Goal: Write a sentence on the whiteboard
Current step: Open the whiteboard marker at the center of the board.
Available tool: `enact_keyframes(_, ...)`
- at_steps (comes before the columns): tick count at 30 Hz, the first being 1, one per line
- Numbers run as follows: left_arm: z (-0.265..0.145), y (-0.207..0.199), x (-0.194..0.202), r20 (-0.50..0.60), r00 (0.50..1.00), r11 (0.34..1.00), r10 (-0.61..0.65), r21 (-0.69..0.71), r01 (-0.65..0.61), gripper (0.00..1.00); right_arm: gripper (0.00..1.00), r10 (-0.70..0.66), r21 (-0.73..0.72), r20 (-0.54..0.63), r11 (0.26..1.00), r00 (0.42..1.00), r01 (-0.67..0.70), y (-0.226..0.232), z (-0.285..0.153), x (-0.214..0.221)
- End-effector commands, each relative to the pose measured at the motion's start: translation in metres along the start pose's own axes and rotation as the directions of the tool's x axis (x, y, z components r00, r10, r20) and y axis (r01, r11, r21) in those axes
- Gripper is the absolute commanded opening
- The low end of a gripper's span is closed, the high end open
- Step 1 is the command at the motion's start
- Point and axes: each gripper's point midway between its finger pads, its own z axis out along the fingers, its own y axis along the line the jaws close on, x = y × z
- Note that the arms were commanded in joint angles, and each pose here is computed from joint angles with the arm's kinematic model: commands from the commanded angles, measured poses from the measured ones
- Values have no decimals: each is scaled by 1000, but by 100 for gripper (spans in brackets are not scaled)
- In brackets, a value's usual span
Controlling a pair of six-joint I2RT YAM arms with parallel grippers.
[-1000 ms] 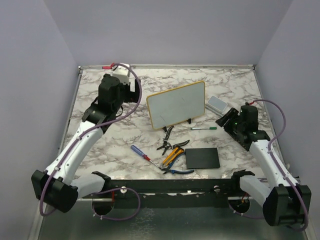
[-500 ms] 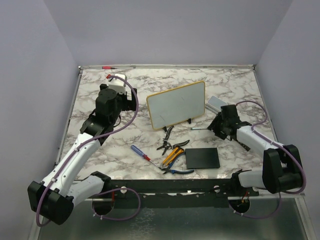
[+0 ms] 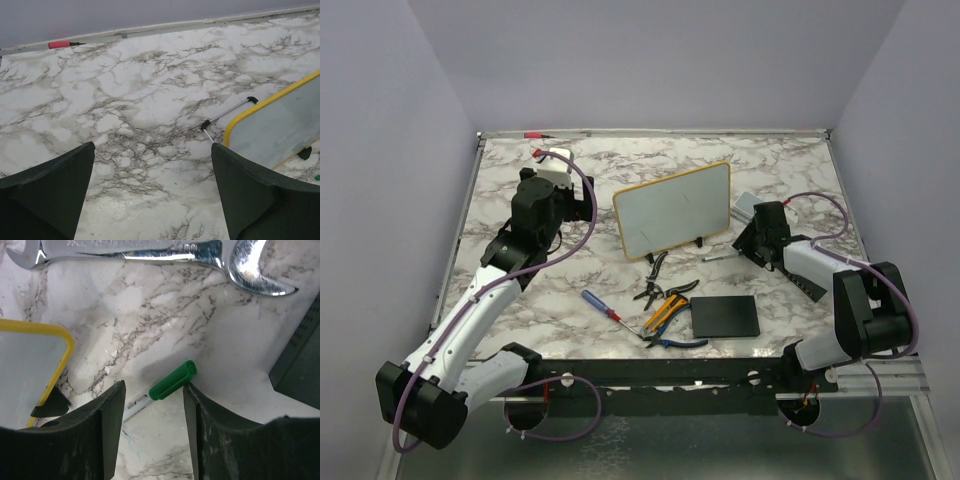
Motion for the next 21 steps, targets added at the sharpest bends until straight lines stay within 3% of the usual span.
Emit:
enact_keyframes(1,4,-5,5,-4,1000,1000,-19,20,19,99,52,-47,7,96,999,994,47,13,13,-27)
enact_keyframes(5,4,-5,5,-3,1000,1000,-19,21,20,99,47,-93,7,128,996,987,92,21,20,-37)
enact_keyframes(13,4,-5,6,-5,1000,1000,-17,19,17,99,48,-186,34,149,982,971,183,28,3,-32)
enact_keyframes(21,4,-5,5,-3,1000,1000,-20,20,20,99,51,-240,103,67,967,968,233,9,-22,-2)
